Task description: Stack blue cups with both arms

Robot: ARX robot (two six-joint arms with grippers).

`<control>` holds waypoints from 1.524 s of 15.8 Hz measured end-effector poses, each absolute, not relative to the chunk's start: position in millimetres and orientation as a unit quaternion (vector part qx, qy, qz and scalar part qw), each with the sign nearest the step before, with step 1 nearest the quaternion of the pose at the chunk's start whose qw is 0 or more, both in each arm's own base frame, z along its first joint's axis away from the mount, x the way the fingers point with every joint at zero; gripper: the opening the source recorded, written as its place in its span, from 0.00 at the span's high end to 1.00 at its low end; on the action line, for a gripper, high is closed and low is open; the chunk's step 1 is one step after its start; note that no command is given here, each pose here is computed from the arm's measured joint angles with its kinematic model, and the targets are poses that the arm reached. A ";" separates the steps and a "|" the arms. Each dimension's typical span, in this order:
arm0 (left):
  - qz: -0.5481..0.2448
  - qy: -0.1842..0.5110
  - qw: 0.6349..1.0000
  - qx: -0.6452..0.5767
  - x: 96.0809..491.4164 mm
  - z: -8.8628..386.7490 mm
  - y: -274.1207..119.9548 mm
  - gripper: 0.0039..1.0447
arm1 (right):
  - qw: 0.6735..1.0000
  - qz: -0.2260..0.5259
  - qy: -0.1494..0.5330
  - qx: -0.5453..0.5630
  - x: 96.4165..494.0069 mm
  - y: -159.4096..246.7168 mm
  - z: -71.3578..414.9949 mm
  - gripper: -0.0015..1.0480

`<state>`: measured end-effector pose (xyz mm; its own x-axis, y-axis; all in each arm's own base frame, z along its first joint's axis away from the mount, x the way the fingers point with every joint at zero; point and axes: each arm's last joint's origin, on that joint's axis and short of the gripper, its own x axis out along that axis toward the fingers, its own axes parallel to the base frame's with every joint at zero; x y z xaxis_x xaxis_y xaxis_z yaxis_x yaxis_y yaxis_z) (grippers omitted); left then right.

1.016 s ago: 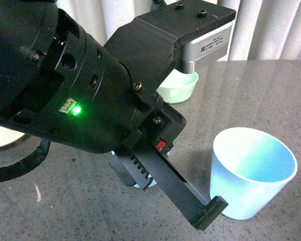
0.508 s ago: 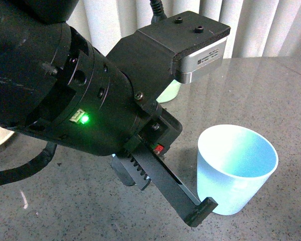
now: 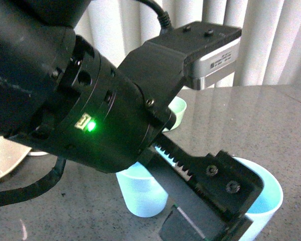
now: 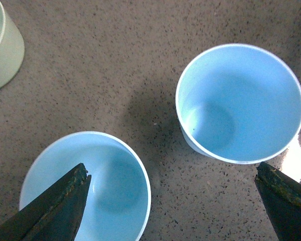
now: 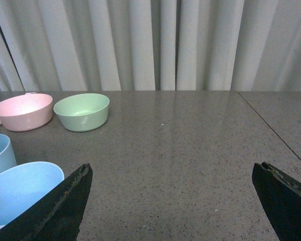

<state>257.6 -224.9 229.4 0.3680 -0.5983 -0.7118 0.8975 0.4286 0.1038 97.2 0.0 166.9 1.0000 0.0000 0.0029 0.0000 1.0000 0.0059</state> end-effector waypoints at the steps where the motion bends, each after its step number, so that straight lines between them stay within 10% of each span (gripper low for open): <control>1: -0.475 0.297 0.793 0.239 256.7 237.1 -223.2 0.07 | 1.000 0.000 -0.001 0.003 97.2 0.0 166.9 0.06; 6: -0.464 0.236 0.829 0.207 261.7 273.5 -215.8 0.06 | 1.000 0.000 -0.001 0.003 97.2 0.0 166.9 0.06; 13: -0.255 0.118 0.959 0.049 286.0 312.6 -109.0 0.06 | 1.000 0.000 -0.001 0.003 97.2 0.0 166.9 0.06; 16: -0.021 -0.003 1.000 0.011 231.2 300.0 -43.1 0.35 | 1.000 0.000 -0.001 0.003 97.2 0.0 166.9 0.06; 19: 0.010 -0.008 1.000 0.006 208.7 284.9 -23.7 0.45 | 1.000 0.000 -0.001 0.003 97.2 0.0 166.9 0.06; 24: 0.001 0.009 1.000 0.003 168.1 223.3 -11.1 1.00 | 1.000 0.000 -0.001 0.003 97.2 0.0 166.9 0.06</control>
